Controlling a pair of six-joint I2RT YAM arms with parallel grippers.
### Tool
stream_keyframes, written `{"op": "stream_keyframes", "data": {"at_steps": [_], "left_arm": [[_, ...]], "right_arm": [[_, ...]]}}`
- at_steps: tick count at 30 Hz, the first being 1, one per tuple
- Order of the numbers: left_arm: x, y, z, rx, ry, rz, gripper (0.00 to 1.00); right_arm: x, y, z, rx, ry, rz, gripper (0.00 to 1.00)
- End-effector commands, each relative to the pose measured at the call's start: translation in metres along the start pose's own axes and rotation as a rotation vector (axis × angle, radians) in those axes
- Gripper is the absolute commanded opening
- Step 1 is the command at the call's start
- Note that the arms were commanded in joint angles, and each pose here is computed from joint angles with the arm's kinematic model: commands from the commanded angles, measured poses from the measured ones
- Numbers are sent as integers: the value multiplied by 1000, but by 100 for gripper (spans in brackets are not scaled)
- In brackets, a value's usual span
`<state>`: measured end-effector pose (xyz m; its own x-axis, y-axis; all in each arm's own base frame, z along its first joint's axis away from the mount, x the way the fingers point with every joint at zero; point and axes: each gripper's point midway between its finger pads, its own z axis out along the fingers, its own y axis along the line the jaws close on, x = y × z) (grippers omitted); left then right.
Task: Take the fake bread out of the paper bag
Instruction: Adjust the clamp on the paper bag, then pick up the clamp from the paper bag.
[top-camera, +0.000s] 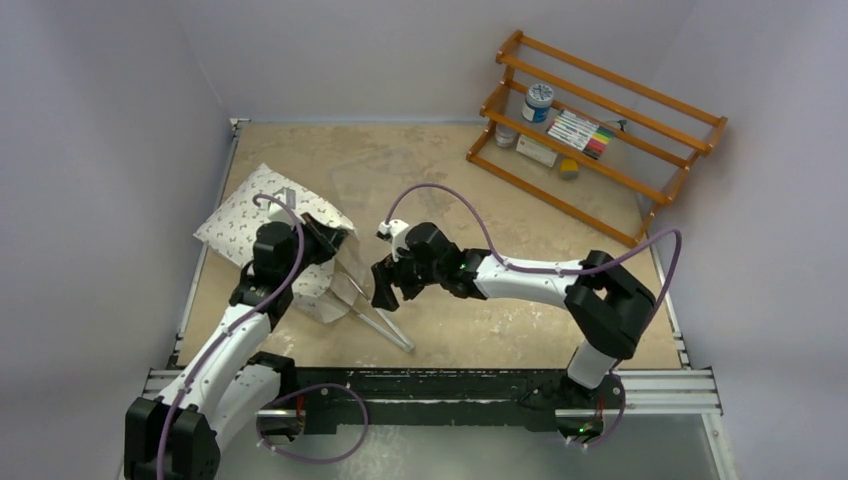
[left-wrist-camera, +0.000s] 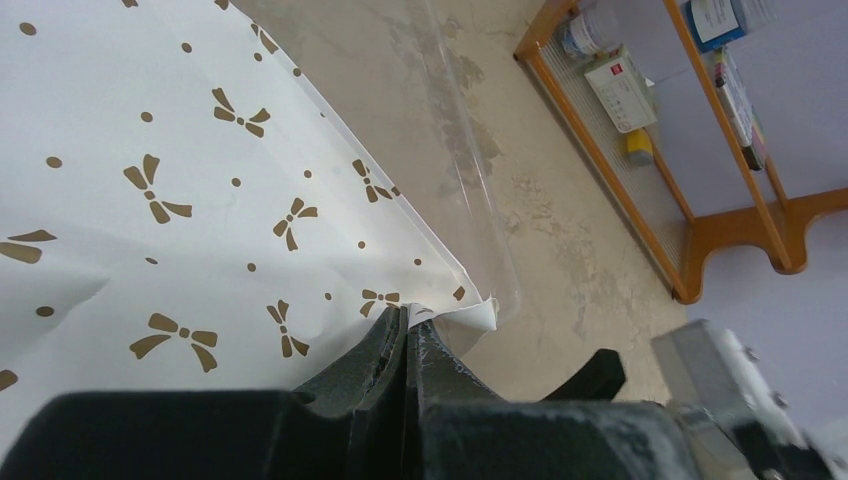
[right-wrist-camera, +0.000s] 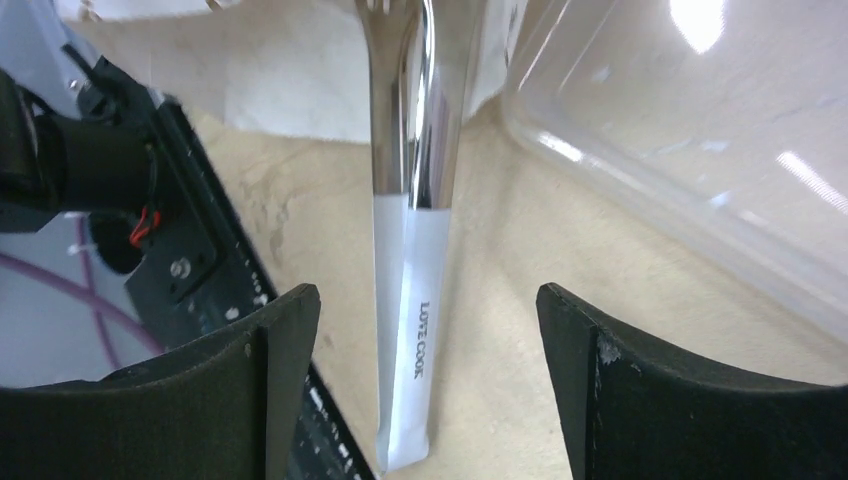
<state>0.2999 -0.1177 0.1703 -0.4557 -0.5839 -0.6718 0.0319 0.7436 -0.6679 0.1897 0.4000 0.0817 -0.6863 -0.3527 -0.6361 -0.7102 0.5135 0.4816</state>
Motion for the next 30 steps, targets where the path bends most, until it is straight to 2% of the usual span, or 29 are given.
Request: {"op": "stream_keyframes", "data": {"at_steps": [1,4,5,8,10,13,16,22,30], "left_arm": [[-18,-12,4,42,-74,7,0],[-19,-11,6,38,-75,12,0],[-18,-11,7,37,-73,12,0],[-18,-9,9,28,-70,22,0],[-17,-6,10,17,-69,26,0],[-18,-4,11,0,-71,31,0],[-18,-1,13,-15,-65,36,0],[-18,-2,17,-8,-60,39,0],[-20,-7,20,8,-56,40,0]], "right_arm": [[-45,6,-17,173,-153,-235,83],[-74,8,-40,262,-287,-304,90],[-88,8,-49,293,-356,-297,98],[-116,5,-76,352,-537,-168,100],[-120,1,-80,361,-588,-159,100],[-115,-3,-67,370,-543,-204,98],[-94,5,-46,291,-441,-279,87],[-52,29,-17,286,-344,-394,85],[-12,35,8,280,-264,-424,86]]}}
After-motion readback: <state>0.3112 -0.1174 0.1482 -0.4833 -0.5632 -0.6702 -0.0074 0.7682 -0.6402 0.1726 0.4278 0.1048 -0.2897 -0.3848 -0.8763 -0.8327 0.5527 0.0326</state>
